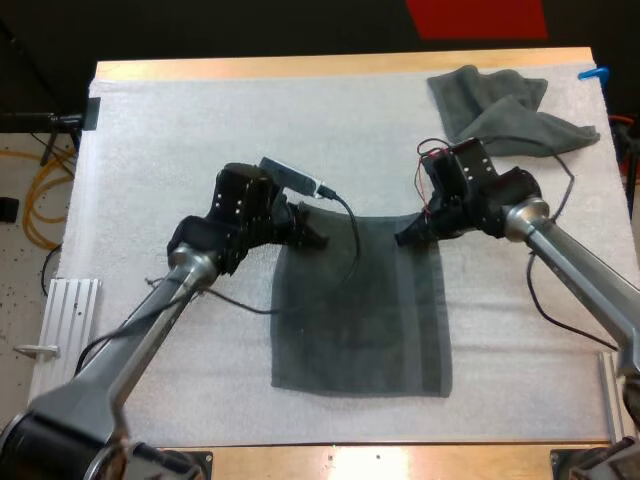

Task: Pick towel from pile fold and stack

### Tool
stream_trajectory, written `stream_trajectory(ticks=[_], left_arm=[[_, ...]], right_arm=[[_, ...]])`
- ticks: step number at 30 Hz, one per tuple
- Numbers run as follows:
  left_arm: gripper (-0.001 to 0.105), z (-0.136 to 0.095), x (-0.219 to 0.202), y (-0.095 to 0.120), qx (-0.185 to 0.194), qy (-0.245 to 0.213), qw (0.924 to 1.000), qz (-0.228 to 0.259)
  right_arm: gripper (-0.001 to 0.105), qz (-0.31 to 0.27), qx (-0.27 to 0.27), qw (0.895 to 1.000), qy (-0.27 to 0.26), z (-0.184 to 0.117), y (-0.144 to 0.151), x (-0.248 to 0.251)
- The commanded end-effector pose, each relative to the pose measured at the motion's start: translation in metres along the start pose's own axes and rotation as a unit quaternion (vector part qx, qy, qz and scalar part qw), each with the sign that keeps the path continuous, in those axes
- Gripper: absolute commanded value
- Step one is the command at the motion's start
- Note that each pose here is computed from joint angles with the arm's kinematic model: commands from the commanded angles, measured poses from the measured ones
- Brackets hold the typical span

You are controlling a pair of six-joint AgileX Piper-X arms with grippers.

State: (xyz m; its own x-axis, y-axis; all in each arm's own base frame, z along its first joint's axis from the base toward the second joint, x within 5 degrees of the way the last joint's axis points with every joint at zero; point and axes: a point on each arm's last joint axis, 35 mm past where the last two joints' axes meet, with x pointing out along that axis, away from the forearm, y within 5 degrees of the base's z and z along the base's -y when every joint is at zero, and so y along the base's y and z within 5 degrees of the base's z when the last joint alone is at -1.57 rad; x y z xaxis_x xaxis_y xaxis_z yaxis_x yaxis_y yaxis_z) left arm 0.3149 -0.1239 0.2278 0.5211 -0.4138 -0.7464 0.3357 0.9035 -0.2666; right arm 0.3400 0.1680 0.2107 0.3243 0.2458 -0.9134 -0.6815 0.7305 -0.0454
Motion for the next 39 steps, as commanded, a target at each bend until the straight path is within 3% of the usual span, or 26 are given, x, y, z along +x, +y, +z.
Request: stream_trajectory(ticks=[1,8,16,26,39], left_arm=[[0.0,0.003,0.008,0.004,0.0,-0.01,0.9999,-0.004],[0.0,-0.001,0.044,0.024,-0.011,-0.014,0.9998,0.0],[0.0,-0.006,0.065,0.032,-0.011,-0.016,0.9997,0.012],[0.0,0.0,0.067,0.036,0.014,-0.044,0.9966,0.068],[0.0,0.006,0.066,0.035,0.018,-0.069,0.9952,0.067]], right_arm=[[0.0,0.0,0.004,1.0,-0.02,0.004,-0.005,0.003],[0.0,-0.02,0.046,0.997,-0.054,0.009,-0.022,0.031],[0.0,-0.04,0.099,0.993,-0.06,0.006,-0.035,0.05],[0.0,-0.084,0.1,0.99,-0.061,0.007,-0.039,0.055],[0.0,-0.113,0.102,0.987,-0.056,0.007,-0.041,0.055]])
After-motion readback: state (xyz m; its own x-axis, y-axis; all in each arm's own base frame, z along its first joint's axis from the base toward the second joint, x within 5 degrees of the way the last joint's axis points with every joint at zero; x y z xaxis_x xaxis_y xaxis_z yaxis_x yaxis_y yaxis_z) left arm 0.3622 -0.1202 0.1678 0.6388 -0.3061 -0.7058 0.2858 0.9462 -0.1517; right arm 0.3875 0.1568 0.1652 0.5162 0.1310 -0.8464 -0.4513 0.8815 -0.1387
